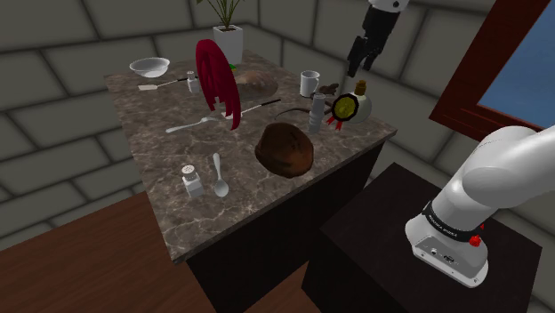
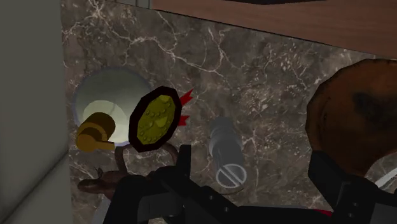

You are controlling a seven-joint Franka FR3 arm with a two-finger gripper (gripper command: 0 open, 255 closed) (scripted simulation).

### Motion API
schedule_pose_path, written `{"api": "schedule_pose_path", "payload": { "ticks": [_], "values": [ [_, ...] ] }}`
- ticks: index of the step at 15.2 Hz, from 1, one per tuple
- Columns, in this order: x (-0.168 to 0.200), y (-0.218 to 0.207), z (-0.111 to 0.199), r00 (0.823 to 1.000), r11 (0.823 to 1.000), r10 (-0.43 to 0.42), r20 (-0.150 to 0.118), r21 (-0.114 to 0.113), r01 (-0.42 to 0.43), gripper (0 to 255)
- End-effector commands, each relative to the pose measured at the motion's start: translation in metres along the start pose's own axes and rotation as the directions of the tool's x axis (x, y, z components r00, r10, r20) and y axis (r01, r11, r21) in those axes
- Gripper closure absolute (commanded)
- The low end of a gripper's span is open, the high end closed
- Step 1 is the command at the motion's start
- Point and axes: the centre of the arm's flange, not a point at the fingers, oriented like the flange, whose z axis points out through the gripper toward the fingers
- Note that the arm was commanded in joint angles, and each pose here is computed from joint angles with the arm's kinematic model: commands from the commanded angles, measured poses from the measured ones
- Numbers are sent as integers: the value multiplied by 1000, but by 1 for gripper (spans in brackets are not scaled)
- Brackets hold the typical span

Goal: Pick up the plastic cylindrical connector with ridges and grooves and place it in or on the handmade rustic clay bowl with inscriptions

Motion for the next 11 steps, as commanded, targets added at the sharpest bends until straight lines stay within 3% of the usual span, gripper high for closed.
{"api": "schedule_pose_path", "payload": {
  "ticks": [1,11],
  "values": [
    [23,-3,19,1000,1000,2,21,-9,-2,0],
    [125,-16,120,992,999,12,126,-52,-6,0]
  ]
}}
